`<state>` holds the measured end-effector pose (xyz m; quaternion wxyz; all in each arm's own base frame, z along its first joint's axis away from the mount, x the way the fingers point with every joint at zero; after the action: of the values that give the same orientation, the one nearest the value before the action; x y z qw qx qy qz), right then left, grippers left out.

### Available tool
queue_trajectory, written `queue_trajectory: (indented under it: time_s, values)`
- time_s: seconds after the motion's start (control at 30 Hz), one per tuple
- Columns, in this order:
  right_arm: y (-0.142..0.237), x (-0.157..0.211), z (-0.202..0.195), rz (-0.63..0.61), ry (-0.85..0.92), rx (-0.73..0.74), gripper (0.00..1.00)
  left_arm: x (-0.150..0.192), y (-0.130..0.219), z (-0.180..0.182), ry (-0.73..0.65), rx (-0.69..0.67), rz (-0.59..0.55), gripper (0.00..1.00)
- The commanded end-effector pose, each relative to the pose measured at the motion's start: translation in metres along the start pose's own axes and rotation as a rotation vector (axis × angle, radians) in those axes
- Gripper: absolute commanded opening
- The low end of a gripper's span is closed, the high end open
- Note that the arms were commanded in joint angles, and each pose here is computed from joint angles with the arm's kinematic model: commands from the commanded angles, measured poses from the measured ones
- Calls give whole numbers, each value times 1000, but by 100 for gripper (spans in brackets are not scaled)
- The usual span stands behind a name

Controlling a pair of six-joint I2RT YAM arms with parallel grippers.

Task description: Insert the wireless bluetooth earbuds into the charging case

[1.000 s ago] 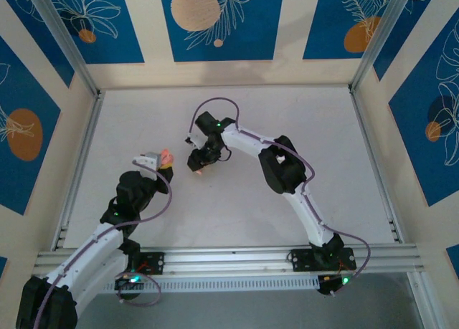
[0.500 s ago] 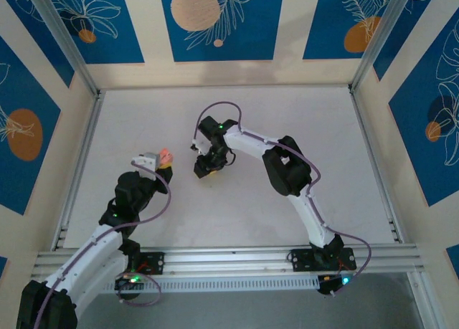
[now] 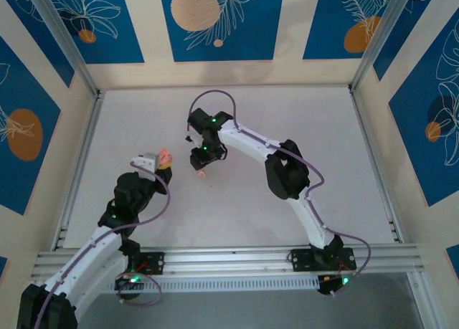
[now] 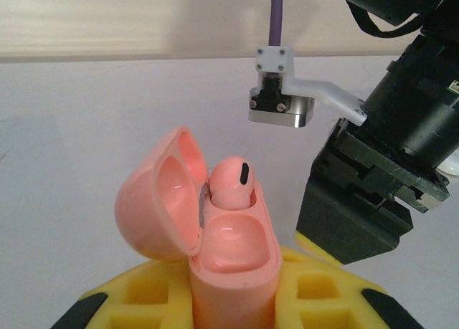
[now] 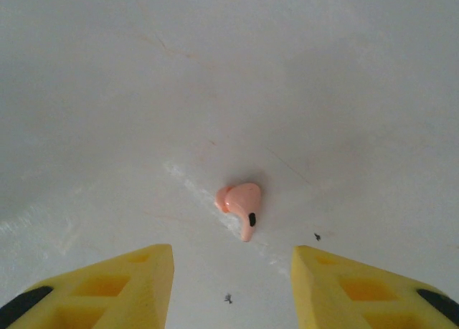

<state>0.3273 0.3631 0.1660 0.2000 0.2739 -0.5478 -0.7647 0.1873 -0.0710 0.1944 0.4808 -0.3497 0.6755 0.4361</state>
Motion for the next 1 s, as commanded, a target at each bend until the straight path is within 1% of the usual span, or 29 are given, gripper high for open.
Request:
queue_trajectory:
  time_s: [0.0, 0.3, 0.5, 0.77, 0.97]
  values:
    - [-16, 3, 3, 66, 2, 37, 48, -8, 3, 1, -19, -6, -25, 21]
    - [-37, 1, 7, 105, 40, 91, 49, -9, 5, 1, -20, -7, -32, 21]
    - [-47, 2, 6, 123, 41, 95, 49, -8, 6, 1, -21, -12, -28, 21]
    - [-58, 1, 8, 115, 52, 101, 44, -7, 7, 1, -18, -10, -29, 21]
    - [-61, 1, 7, 119, 51, 110, 37, -6, 7, 1, -19, -7, -22, 21]
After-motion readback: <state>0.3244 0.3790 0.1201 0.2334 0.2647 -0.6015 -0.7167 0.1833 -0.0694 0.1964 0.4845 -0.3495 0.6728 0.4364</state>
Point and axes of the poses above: each hand's point on the last joint's axis, 136 mm out from that joint toward the fingers, its own y axis back along the fingers, its own z axis along the line the jaws close on, x = y × z, the point moved 10 cm from there along y, back along the fingers
